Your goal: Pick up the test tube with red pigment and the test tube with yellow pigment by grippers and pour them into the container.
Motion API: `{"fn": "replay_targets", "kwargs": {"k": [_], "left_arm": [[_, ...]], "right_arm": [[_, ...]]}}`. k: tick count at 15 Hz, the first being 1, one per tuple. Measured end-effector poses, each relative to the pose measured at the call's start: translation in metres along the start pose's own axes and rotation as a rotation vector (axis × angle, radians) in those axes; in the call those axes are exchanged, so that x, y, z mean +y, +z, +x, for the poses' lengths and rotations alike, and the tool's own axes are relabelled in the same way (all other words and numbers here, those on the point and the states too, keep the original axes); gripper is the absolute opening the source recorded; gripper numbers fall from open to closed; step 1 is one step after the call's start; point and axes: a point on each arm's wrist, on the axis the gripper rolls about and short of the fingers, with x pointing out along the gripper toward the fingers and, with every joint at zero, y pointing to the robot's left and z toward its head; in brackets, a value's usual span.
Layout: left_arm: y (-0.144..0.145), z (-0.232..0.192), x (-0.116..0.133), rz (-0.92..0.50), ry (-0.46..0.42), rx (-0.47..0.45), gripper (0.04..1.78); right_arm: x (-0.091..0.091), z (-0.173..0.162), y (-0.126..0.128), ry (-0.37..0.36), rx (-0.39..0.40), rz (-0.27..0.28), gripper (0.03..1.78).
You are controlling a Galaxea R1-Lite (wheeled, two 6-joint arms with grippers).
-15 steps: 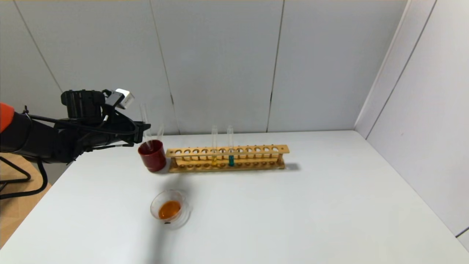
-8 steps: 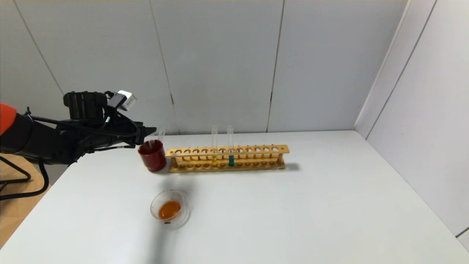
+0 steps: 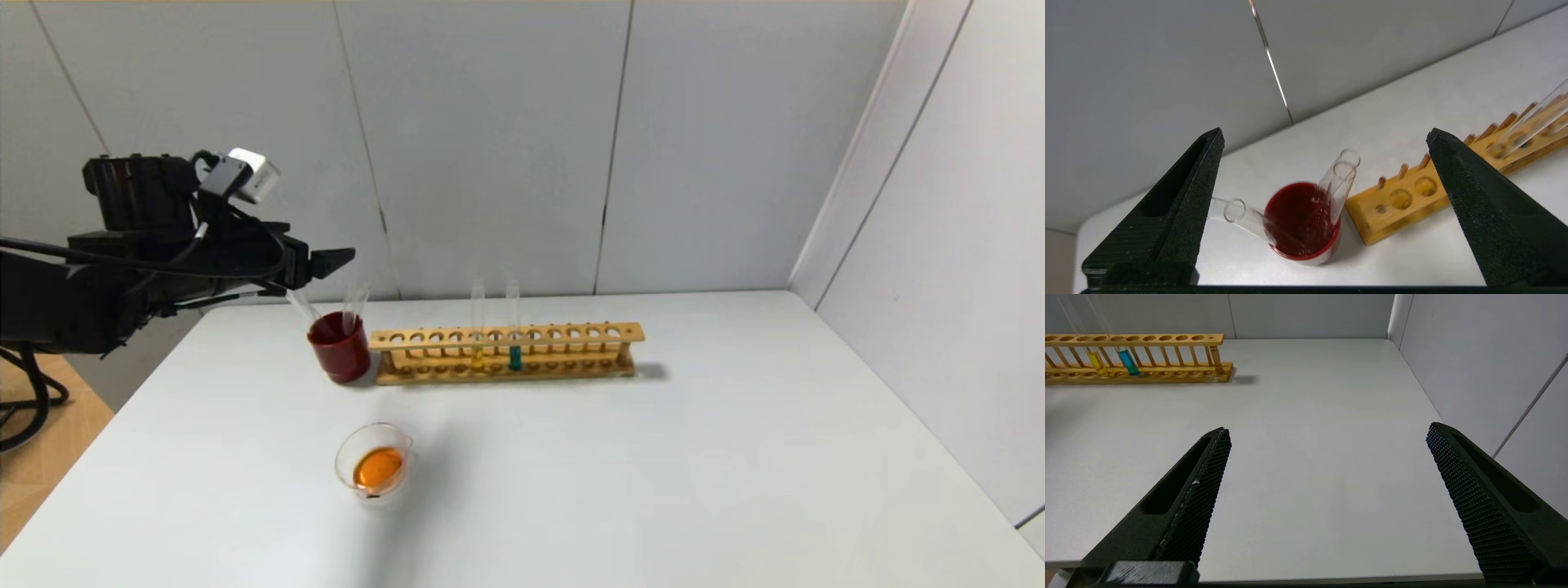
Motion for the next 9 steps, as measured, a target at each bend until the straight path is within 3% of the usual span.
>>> {"fn": "replay_targets", "kwargs": {"k": [4,9], "left_arm": [[0.049,-0.049,-0.010,0.039,0.076,-0.094,1.75],[0.082,-0.151,-0.036,0.041,0.273,-0.095,1.75]], "right_arm": [[0.000,0.000,0.000,0.000,0.000,0.000,1.75],[0.000,0.000,0.000,0.000,0.000,0.000,1.75]]}}
